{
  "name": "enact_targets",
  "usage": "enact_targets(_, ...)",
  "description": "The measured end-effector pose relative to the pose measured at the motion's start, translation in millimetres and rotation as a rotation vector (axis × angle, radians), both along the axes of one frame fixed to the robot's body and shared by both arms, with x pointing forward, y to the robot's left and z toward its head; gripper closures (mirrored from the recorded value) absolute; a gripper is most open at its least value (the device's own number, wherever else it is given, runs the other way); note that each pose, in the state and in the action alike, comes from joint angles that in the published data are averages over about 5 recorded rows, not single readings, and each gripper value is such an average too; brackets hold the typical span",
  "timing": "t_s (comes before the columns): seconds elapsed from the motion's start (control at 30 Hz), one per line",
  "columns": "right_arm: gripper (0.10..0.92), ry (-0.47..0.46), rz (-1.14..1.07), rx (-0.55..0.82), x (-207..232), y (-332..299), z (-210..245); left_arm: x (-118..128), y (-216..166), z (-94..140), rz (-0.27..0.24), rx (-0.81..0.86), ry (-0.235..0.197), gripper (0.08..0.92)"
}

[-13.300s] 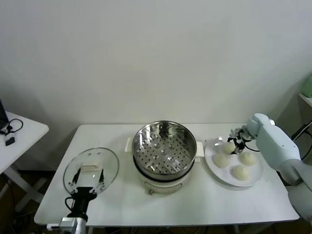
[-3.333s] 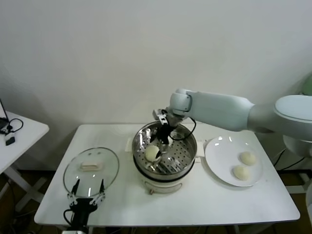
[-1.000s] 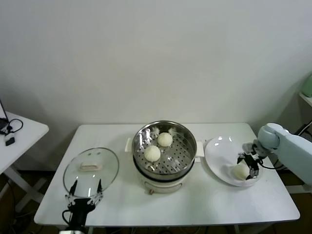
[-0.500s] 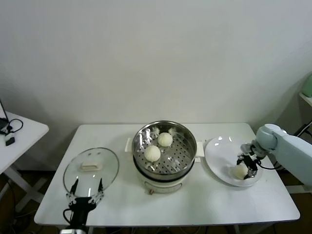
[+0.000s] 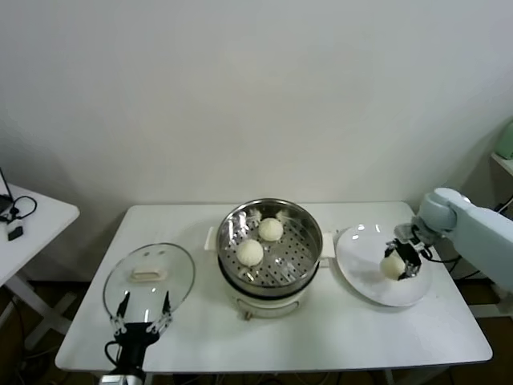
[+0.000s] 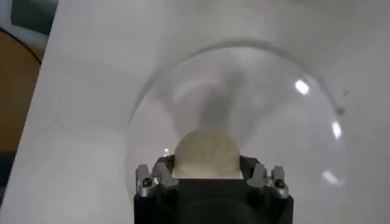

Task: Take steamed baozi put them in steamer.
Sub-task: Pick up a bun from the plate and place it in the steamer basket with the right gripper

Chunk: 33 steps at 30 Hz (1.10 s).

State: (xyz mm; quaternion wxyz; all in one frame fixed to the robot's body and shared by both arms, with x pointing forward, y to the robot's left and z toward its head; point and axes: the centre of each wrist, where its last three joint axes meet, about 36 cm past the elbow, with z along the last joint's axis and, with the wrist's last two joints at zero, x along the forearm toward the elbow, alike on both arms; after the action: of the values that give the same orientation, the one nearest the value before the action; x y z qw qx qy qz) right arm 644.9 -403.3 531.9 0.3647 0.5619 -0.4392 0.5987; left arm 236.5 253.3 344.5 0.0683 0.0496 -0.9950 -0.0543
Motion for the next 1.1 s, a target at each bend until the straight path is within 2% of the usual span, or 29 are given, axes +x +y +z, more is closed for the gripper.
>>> enact_targets(0.3, 0.310, -0.166, 0.362, -0.051, 6.6, 91.1, 113.7, 1.4, -3.6, -0.2, -0.009, 0.007, 0.005, 0.177)
enact_targets(0.5, 0.301, -0.252, 0.606, -0.095, -10.8, 161.6, 161.4, 1.1, -9.2, -0.5, -0.024, 0.011, 0.012, 0.177)
enact_targets(0.73, 0.295, -0.280, 0.864, -0.139, -43.4, 238.0, 169.4, 0.1, -13.2, -0.3, -0.038, 0.017, 0.017, 0.177)
enact_targets(1.1, 0.294, -0.240, 1.126, -0.174, -77.5, 312.8, 137.9, -2.5, -13.7, 0.3, -0.042, 0.024, 0.026, 0.177)
